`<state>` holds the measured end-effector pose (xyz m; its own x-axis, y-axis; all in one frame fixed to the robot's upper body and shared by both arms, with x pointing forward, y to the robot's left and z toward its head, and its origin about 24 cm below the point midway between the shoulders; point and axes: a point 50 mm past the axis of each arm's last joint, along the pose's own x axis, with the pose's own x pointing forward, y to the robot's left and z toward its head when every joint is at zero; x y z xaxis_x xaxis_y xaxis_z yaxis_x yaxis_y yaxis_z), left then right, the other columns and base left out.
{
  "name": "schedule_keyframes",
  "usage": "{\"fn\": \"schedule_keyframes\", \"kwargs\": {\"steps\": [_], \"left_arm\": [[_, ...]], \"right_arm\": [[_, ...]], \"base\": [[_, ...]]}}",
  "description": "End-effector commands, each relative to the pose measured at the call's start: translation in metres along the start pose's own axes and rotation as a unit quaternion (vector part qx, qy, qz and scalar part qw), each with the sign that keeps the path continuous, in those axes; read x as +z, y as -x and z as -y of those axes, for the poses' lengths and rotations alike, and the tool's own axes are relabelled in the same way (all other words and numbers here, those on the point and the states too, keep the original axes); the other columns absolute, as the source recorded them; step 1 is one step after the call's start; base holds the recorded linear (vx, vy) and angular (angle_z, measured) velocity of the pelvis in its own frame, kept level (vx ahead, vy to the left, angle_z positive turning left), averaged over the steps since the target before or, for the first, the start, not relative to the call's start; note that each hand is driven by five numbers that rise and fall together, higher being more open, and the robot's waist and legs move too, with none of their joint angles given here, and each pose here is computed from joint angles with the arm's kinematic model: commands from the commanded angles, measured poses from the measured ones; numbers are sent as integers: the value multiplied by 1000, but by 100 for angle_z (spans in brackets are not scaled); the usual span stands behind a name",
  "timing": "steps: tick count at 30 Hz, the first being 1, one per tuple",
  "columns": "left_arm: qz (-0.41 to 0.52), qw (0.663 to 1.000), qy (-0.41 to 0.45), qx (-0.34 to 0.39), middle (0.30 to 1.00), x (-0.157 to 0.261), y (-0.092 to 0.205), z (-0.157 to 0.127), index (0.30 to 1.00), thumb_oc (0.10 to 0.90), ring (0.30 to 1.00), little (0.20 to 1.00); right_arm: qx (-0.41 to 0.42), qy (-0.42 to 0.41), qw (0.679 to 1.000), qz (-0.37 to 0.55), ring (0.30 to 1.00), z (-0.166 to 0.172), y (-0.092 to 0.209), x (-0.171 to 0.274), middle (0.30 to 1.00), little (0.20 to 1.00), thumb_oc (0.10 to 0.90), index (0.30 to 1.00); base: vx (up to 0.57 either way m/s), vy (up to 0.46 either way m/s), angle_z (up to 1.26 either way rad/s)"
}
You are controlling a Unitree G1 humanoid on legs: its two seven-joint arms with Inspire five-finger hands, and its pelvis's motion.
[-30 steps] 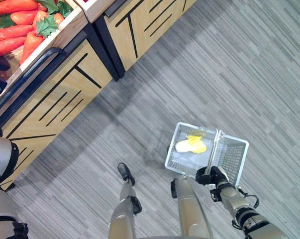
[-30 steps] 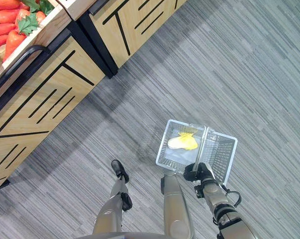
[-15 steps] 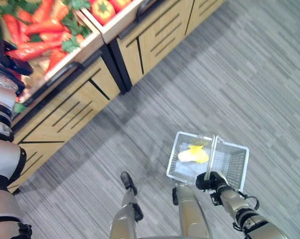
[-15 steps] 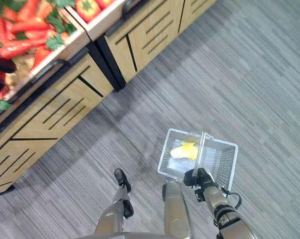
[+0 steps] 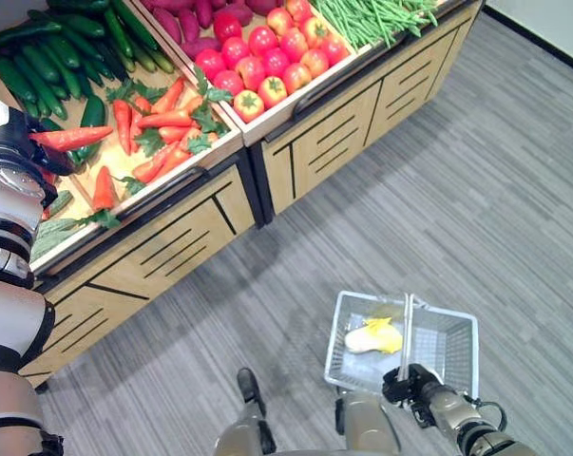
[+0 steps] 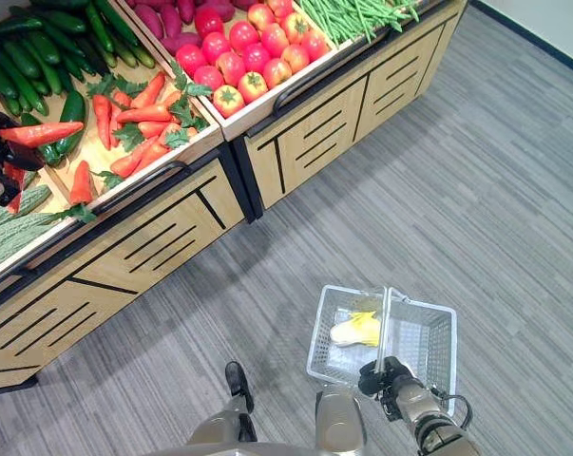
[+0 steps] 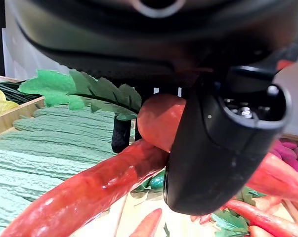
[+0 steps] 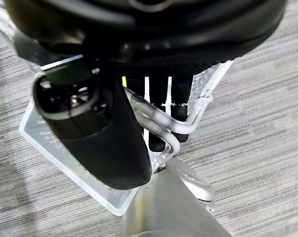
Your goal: Get the vegetables into the basket
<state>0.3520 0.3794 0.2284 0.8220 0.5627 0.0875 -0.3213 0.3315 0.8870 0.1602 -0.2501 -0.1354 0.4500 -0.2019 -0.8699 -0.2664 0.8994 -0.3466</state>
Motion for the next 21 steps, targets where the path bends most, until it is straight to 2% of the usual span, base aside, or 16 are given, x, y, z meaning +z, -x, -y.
{"fn": "schedule_keyframes", "kwargs": {"steps": [1,6,8,9,12,17,21], "left_arm": [[16,998,-9,59,300,-7,0,-38,300,400,300,300],[79,997,-2,15,300,9,8,-11,300,400,300,300],[102,995,18,7,300,16,12,-1,300,400,300,300],[134,990,38,-12,300,27,19,14,300,400,300,300],[164,984,60,-27,300,33,29,24,300,400,300,300],[185,975,112,-52,300,27,50,47,300,400,300,300],[181,961,195,-77,300,16,70,69,300,400,300,300]], "right_arm": [[12,69,992,-108,300,-1,11,-68,300,300,400,300],[13,65,991,-114,300,0,12,-71,300,300,400,300],[13,66,991,-118,300,-1,13,-73,300,300,400,300],[9,58,991,-118,300,0,11,-70,300,300,400,300],[7,56,991,-121,300,0,11,-69,300,300,400,300],[0,36,992,-122,300,-1,11,-68,300,300,400,300],[-6,14,992,-122,300,0,10,-65,300,300,400,300]], "base": [[44,15,4],[10,13,10],[-27,16,7],[0,0,0],[-16,6,1],[-10,4,0],[0,0,0]]}}
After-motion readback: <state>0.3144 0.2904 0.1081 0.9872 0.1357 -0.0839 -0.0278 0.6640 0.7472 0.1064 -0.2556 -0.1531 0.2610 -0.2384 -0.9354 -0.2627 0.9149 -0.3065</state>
